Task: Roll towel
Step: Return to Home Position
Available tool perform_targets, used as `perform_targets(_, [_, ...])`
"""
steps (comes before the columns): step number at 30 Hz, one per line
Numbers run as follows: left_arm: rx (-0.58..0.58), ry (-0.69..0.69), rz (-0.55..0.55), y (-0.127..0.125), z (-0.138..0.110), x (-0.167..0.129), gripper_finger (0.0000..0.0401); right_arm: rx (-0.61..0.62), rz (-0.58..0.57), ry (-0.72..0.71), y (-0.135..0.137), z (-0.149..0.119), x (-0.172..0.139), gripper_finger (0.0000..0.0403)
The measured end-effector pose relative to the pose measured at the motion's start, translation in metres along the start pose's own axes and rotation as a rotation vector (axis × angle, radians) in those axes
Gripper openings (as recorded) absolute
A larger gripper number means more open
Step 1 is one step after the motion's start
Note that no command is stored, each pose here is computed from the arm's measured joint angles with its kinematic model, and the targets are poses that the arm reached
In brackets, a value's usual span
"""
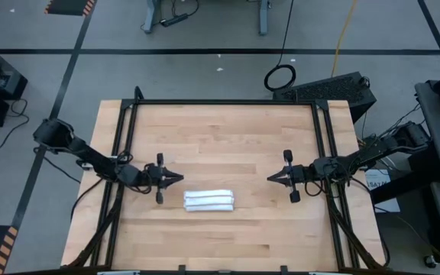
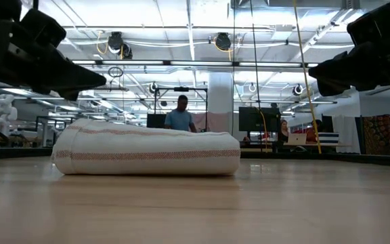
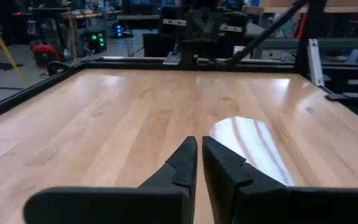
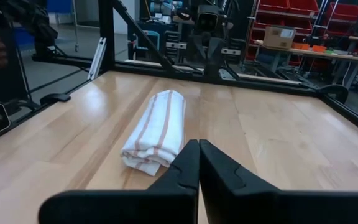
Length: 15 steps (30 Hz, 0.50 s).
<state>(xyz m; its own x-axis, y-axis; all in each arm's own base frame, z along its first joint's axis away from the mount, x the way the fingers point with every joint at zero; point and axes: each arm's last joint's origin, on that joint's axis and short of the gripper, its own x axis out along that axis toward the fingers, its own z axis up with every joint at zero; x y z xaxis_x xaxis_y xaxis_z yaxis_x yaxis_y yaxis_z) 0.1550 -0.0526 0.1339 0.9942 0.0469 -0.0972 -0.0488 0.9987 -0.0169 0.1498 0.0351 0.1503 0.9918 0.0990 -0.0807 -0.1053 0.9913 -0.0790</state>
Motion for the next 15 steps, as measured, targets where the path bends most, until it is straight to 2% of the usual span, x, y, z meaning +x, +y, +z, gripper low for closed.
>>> perform_targets(5, [0.048, -0.01, -0.018, -0.003, 0.003, -0.004, 0.0005, 0.005, -0.005, 0.003, -0.001, 0.0, 0.0, 0.0])
perform_targets(9, [0.065, 0.018, 0.02, 0.0, 0.004, -0.008, 0.0005, 0.023, -0.04, 0.012, -0.006, 0.0, -0.002, 0.0])
perform_targets(15, [0.086, 0.011, 0.02, 0.003, 0.011, -0.017, 0.0003, 0.035, -0.078, -0.01, -0.013, 0.005, -0.009, 0.0])
